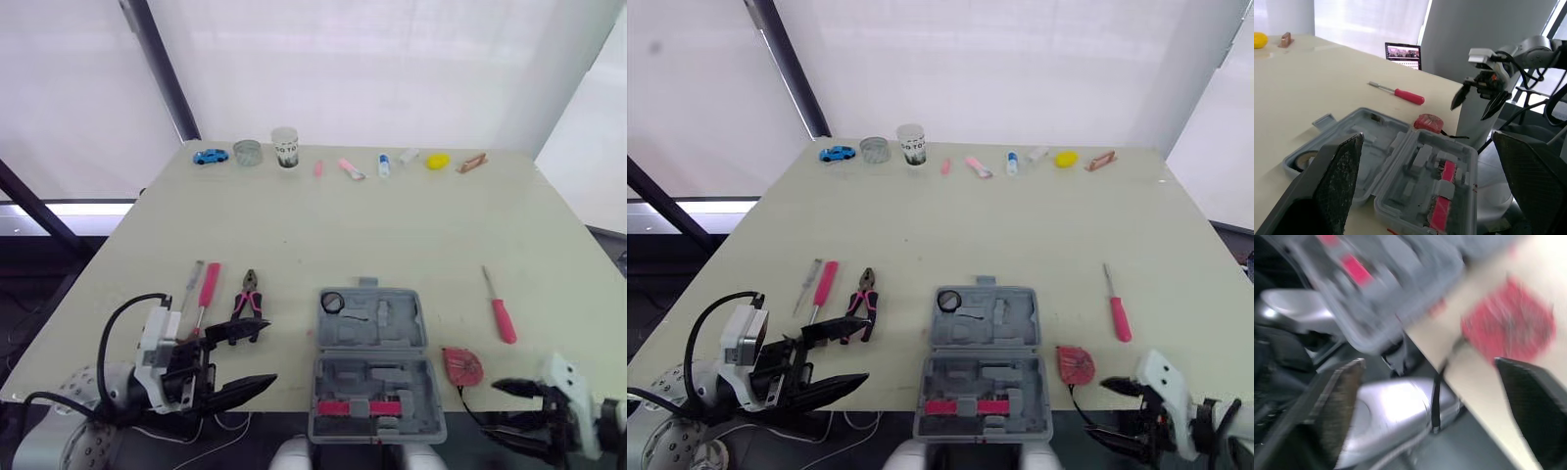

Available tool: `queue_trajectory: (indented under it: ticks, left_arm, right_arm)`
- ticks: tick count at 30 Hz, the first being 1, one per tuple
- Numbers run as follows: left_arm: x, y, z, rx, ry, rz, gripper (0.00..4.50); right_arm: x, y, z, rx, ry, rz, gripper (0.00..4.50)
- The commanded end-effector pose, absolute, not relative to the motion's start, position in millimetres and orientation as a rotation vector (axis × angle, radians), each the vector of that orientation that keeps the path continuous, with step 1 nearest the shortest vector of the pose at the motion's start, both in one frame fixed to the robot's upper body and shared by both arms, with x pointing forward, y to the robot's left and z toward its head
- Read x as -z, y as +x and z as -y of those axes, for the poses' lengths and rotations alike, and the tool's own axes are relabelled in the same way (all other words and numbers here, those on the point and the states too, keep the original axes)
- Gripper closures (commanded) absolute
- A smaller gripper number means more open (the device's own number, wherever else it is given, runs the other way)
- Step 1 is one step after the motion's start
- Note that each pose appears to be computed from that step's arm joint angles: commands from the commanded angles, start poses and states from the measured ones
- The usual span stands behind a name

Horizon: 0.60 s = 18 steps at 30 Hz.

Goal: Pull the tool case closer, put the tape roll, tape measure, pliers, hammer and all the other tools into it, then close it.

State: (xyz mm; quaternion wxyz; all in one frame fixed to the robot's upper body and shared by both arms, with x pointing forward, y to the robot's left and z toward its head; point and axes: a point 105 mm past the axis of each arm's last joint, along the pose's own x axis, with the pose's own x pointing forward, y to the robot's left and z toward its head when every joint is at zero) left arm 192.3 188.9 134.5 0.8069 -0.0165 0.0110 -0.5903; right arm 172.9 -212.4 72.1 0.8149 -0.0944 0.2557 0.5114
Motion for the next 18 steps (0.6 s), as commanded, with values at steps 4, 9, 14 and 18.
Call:
queue_trajectory:
  ticks: [4,9,14,18]
  left_arm:
    - [-137,188,-192,1.279,-0.016,0.009,0.0]
    - [-136,188,-191,1.296,-0.018,0.007,0.0]
    - [-136,187,-188,1.328,-0.005,0.004,0.0]
    - [-136,186,-187,1.338,0.004,0.005,0.0]
  right_arm:
    - [-85,207,214,-1.233,-0.464,-0.442,0.06]
    - [-67,235,209,-1.276,-0.59,-0.442,0.06]
    - [-46,246,209,-1.322,-0.681,-0.47,0.06]
    - [-36,252,209,-1.327,-0.718,-0.481,0.06]
